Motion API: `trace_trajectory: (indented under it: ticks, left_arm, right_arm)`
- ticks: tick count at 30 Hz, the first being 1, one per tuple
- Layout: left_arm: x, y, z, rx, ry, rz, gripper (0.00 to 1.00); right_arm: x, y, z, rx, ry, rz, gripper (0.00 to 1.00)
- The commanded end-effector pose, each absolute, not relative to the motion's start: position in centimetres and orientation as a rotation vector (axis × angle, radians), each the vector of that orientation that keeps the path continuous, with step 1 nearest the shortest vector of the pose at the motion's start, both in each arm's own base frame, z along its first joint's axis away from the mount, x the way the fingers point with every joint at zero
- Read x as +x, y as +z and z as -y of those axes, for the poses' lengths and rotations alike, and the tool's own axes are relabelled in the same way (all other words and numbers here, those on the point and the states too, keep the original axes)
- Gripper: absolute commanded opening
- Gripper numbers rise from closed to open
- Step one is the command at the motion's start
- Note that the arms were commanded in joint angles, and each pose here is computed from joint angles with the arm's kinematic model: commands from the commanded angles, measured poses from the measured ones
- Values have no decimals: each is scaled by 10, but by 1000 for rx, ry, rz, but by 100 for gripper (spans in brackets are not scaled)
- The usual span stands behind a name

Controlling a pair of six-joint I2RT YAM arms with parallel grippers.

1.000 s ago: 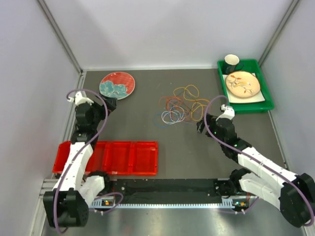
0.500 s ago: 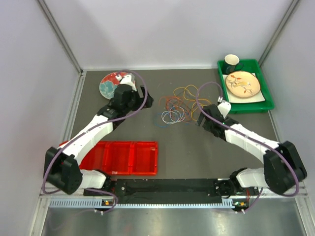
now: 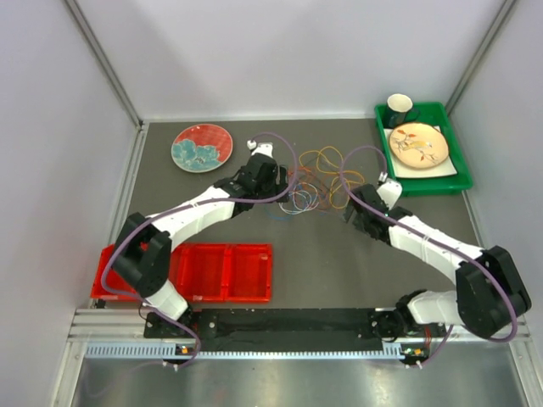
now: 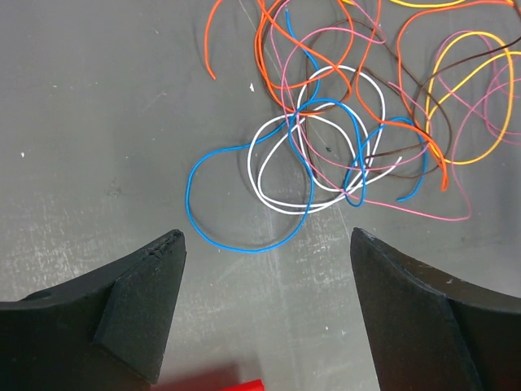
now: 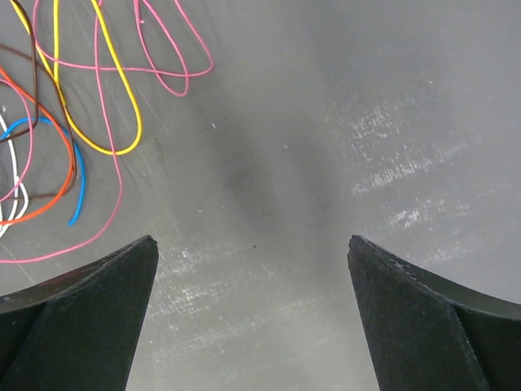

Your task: Untangle the cables

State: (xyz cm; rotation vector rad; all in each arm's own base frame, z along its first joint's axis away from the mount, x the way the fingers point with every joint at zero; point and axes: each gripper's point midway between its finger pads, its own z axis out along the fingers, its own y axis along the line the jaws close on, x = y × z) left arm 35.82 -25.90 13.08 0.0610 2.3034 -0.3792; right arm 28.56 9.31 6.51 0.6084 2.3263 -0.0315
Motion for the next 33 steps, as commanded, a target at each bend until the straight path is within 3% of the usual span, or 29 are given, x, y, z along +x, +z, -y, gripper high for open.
trace_trajectory:
  ticks: [1, 11, 19, 33]
  left_arm:
    - [373, 143, 269, 75, -369, -2249, 85]
    - [387, 140, 325, 143, -433, -2254, 81]
    - [381, 137, 367, 160, -457, -2274, 73]
    - [397, 110, 384, 191, -303, -2310, 66]
  right_arm:
    - [290, 79, -97, 596, 105, -2249, 99]
    - [293, 100, -101, 512, 721, -1974, 99]
    - [300, 80, -102, 553, 734, -2079, 99]
    - [300, 80, -100, 555, 731, -2072, 99]
